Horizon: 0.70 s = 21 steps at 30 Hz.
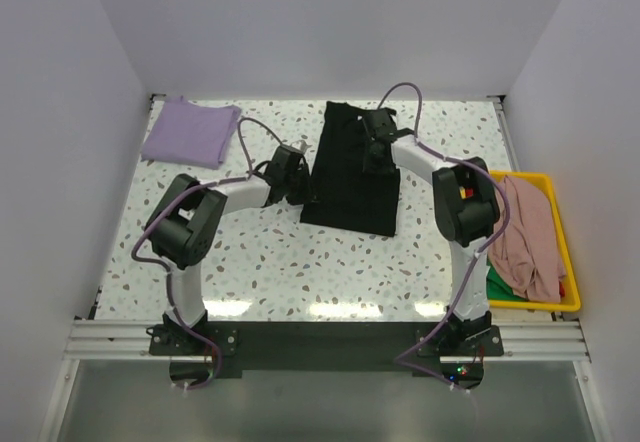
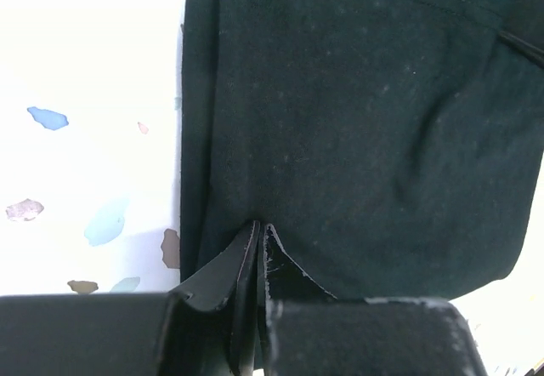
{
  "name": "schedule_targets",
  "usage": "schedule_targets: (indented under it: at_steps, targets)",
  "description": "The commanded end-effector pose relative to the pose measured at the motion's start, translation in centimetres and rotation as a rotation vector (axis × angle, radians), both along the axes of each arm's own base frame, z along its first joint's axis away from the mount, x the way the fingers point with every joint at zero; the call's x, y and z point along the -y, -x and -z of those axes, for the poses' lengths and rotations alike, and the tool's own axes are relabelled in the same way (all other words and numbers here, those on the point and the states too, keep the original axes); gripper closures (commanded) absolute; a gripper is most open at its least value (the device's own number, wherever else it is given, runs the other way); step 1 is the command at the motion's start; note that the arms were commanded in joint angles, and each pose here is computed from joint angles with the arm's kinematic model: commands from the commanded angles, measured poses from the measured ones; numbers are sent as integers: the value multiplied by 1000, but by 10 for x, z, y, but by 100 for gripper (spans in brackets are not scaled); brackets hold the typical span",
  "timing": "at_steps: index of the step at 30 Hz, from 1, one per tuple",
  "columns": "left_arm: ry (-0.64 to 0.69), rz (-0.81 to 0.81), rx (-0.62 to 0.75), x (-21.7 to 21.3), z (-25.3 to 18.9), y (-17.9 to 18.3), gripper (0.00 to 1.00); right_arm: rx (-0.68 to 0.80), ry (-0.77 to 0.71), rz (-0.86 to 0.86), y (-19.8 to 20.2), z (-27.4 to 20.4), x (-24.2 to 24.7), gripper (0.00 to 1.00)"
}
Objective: Fold and stack the t-shirts
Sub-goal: Fold the tshirt
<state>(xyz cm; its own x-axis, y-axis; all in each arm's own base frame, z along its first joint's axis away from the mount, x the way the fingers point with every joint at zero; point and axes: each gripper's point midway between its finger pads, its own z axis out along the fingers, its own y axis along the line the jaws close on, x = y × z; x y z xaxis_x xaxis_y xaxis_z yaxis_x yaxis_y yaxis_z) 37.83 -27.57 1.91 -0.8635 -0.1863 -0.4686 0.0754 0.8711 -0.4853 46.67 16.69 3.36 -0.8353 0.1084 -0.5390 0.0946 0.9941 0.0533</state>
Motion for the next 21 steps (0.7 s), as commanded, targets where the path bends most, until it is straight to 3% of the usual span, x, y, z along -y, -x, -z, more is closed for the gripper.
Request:
schedule_targets:
  at_steps: [1, 9, 15, 21]
  targets:
    - [-25, -35, -2, -10, 7, 7, 94, 8, 8, 2, -12, -7, 11, 68]
    - [-24, -34, 24, -14, -6, 10, 93, 105, 21, 2, -22, -59, 23, 66]
    - [-3, -24, 72, -12, -26, 7, 84, 151, -27, 11, -6, -98, 23, 66]
    - [68, 27, 204, 11, -74, -24, 73, 93, -52, 38, 32, -78, 28, 65]
